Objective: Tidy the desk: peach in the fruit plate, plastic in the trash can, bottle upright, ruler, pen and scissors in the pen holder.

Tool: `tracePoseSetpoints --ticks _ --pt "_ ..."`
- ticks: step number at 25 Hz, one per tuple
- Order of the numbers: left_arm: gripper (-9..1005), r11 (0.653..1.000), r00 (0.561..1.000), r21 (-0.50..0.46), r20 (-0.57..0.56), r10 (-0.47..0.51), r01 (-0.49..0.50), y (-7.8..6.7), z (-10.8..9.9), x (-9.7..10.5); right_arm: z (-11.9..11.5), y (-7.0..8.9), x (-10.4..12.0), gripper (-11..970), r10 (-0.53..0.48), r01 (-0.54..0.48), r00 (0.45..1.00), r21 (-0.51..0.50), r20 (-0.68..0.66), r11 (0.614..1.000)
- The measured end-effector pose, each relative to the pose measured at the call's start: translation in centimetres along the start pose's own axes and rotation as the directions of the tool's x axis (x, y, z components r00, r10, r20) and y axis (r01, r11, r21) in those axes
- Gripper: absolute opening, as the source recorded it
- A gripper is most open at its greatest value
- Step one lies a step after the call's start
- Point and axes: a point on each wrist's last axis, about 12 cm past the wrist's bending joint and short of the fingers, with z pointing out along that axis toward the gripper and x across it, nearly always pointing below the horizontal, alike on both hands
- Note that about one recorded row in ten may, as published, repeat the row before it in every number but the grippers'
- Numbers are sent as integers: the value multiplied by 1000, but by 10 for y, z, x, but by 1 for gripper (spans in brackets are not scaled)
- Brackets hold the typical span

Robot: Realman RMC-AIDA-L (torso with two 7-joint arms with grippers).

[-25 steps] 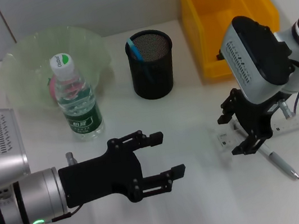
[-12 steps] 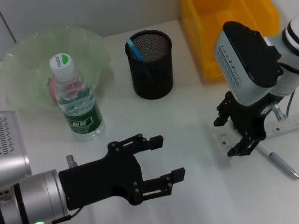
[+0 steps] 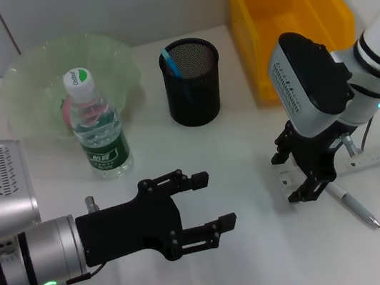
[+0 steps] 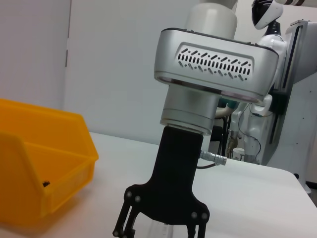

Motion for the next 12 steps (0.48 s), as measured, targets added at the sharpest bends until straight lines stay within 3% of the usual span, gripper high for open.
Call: tracePoseSetpoints --ticks 12 --pt "785 1000 1000 0 -2 0 0 0 0 0 2 0 -3 598 -4 4 1000 -13 -10 1000"
